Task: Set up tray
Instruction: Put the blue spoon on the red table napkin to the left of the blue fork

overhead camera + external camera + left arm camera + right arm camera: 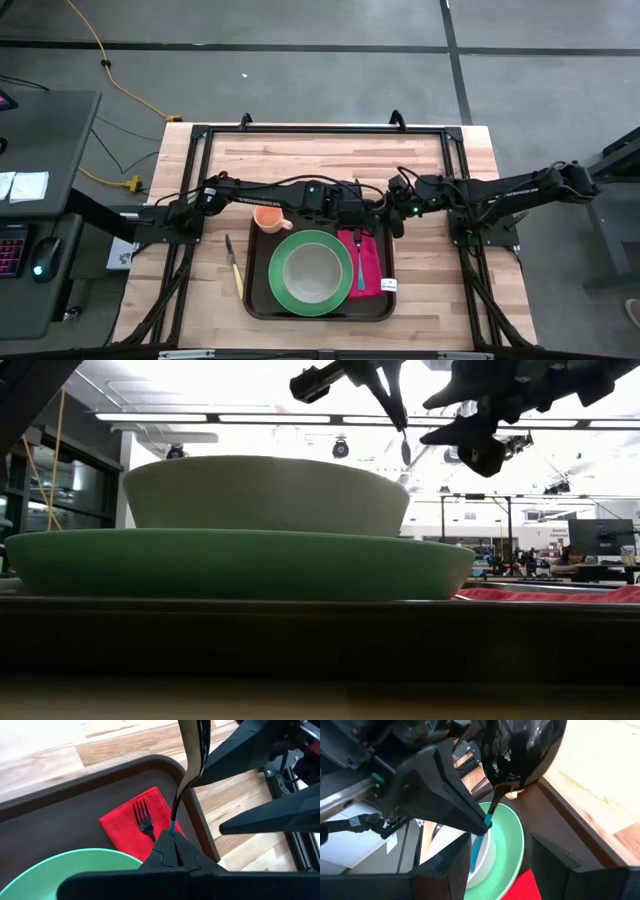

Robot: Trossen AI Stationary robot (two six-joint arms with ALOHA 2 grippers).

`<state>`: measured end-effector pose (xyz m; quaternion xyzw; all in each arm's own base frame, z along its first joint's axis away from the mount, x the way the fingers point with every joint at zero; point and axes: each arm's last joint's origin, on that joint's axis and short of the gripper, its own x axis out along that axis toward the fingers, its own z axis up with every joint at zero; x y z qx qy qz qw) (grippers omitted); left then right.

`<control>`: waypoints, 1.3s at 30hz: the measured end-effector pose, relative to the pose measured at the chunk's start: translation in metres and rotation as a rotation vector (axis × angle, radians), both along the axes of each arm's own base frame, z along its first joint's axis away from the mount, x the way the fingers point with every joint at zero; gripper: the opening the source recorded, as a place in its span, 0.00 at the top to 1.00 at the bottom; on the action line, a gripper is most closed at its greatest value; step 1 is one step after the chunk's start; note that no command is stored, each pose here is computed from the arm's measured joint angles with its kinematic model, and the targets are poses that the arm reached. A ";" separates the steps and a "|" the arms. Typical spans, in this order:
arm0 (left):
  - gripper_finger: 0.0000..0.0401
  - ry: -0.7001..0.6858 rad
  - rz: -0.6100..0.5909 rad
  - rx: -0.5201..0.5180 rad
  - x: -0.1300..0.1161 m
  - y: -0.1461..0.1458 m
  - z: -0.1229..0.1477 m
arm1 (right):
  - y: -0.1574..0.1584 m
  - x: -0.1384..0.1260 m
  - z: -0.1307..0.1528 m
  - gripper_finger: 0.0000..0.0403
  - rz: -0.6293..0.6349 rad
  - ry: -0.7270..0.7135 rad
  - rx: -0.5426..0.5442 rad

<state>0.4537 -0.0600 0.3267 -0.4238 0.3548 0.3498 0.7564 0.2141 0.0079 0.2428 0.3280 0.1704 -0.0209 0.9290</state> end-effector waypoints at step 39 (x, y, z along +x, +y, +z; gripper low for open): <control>0.99 -0.037 0.014 0.041 0.002 -0.003 0.002 | -0.002 0.003 0.004 0.58 -0.067 -0.046 0.003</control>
